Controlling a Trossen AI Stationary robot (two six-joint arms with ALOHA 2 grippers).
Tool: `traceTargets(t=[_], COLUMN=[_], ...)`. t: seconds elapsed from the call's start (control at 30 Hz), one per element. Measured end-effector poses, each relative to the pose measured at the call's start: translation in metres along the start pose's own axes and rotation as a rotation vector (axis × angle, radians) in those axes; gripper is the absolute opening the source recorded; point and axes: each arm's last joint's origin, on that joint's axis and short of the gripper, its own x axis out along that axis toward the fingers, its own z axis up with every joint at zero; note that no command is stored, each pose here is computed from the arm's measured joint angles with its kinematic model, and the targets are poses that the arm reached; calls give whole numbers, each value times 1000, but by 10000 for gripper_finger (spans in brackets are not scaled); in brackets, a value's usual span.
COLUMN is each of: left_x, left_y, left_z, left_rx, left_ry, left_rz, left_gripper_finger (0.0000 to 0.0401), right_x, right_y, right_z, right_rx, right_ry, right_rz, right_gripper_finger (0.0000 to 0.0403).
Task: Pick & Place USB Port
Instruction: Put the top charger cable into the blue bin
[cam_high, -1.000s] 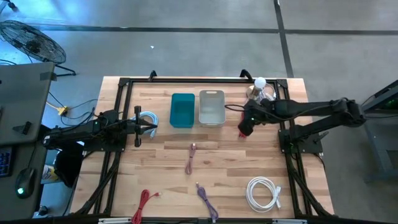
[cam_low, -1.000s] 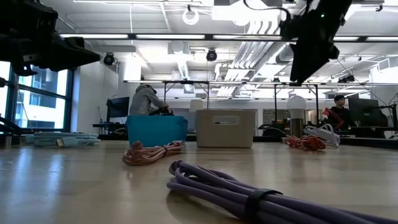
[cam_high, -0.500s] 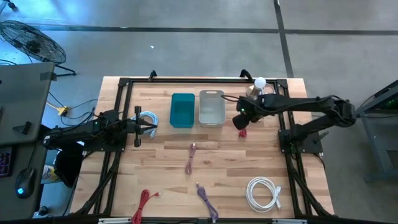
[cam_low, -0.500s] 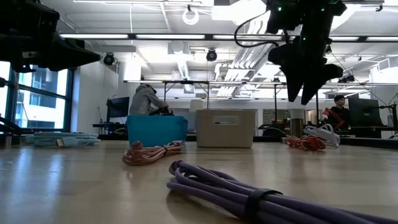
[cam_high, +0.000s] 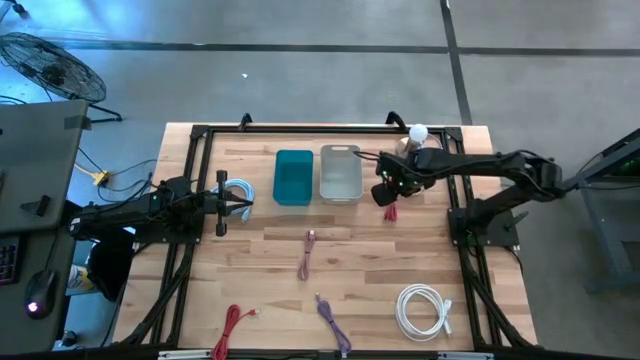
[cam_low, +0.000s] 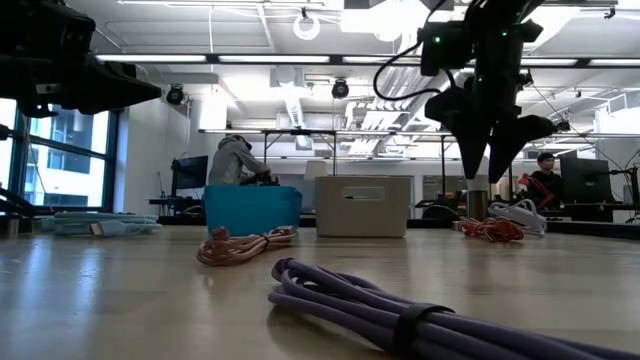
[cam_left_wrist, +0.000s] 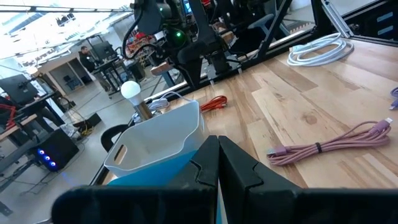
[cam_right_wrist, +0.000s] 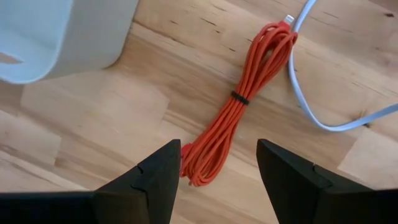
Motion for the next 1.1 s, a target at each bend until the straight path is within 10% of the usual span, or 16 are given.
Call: traceTargets(t=[1.1], left_x=[2], left_y=[-1], left_z=[-1], left_rx=[-2], left_ry=[13], left_rz=[-28], left_gripper_finger=[0], right_x=[60], right_y=[4], right_z=[18], right_rx=[-38], right_ry=[122], right_rz=[-124], right_gripper_finger=[204])
